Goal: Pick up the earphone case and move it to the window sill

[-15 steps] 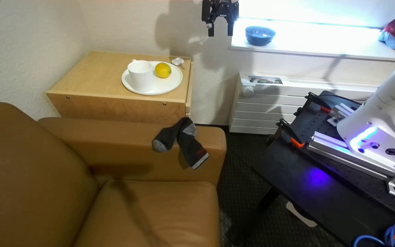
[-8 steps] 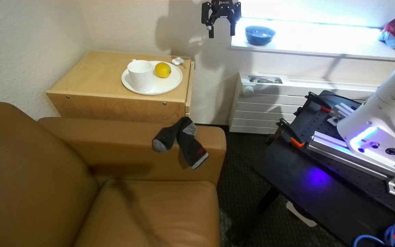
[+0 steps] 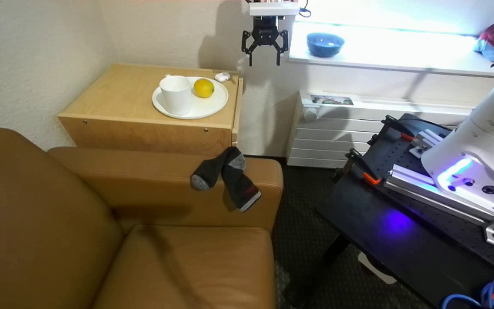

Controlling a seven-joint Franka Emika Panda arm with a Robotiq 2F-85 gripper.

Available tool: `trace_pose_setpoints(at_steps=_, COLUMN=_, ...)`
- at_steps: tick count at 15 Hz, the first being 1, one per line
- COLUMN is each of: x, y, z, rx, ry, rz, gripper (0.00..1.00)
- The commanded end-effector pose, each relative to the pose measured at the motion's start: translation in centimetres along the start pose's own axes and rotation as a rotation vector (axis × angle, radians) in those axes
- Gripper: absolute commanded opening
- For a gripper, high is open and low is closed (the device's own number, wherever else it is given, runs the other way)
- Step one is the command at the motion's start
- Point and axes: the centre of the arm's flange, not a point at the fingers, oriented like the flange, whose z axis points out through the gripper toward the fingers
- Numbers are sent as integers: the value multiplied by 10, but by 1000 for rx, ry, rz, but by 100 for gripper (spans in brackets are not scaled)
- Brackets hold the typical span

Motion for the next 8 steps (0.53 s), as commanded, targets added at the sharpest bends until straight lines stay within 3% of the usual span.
trace_pose_setpoints(at_steps=1, x=5, y=1, z=-1, rx=1, ry=5, rz=18, gripper=100)
trace_pose_setpoints(at_steps=4, x=11, y=-5, z=0, rx=-15, ry=31, rz=83, gripper=100)
trace_pose_setpoints(at_steps=5, x=19, y=-13, z=0, rx=47, ry=22, rz=188, gripper=100)
trace_pose_setpoints(at_steps=8, x=35, y=-37, z=-4, rx=135, ry=-1, rz=336, gripper=100)
